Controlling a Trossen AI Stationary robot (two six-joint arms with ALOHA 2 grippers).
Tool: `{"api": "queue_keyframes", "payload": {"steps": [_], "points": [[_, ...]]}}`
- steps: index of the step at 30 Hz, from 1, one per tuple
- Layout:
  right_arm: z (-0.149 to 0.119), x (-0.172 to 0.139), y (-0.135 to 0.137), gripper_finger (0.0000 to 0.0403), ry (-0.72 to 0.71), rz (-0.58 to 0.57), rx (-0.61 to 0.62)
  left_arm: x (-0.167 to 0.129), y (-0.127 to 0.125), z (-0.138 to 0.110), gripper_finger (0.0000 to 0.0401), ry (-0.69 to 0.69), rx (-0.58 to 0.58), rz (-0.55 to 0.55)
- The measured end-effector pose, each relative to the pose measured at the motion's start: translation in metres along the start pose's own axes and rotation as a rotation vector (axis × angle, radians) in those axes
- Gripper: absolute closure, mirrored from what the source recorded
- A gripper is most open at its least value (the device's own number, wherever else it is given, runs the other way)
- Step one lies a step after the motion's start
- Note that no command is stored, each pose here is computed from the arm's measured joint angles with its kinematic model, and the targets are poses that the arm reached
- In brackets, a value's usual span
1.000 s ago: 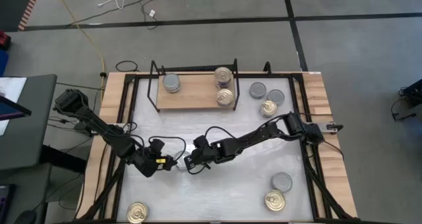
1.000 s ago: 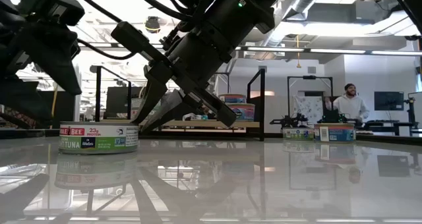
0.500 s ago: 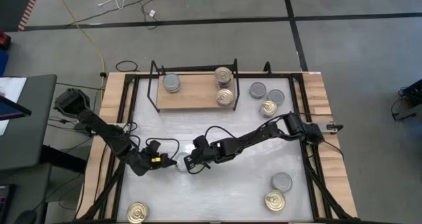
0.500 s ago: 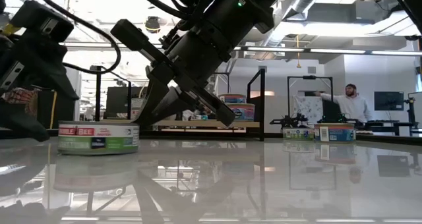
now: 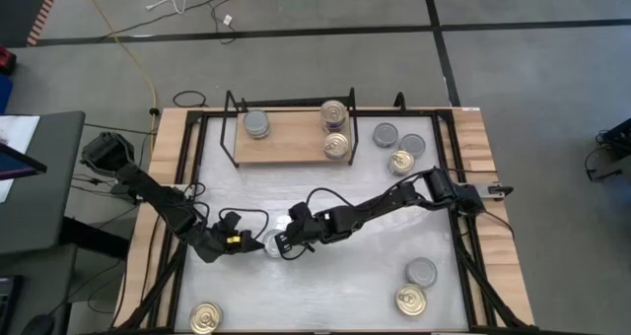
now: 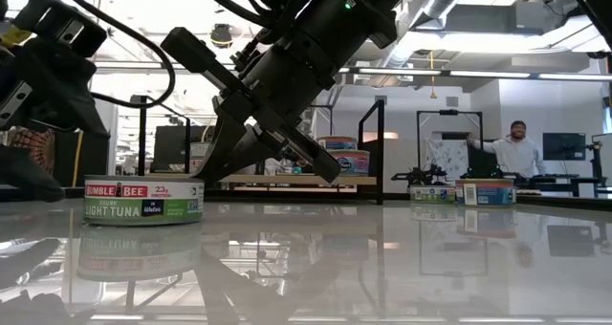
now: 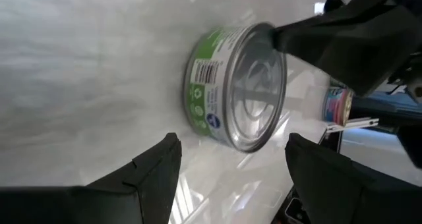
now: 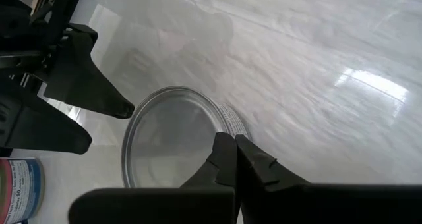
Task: Stack canned seafood by type on shelf
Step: Put the green tuna can on the shelf
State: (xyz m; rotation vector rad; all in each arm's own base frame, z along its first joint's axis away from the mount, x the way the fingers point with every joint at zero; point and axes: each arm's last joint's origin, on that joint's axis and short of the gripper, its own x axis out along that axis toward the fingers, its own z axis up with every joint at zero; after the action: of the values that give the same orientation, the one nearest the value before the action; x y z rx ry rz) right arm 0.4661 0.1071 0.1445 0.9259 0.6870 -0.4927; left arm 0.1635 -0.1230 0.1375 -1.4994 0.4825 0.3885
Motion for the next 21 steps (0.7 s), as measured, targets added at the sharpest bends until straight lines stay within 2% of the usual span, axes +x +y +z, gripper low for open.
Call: {"api": "queue_keyframes", "payload": {"steps": [16,21], "points": [[0.001,0.000,-0.002,0.0382,0.004,-0.016,-0.001,-0.007,0.003,-0.009,0.0143,-0.062,-0.027,-0.056],[0.003,0.001,-0.003,0.0382,0.003,-0.018,0.004,0.005,0.008,-0.016,0.0143,-0.084,-0.027,-0.005]]}}
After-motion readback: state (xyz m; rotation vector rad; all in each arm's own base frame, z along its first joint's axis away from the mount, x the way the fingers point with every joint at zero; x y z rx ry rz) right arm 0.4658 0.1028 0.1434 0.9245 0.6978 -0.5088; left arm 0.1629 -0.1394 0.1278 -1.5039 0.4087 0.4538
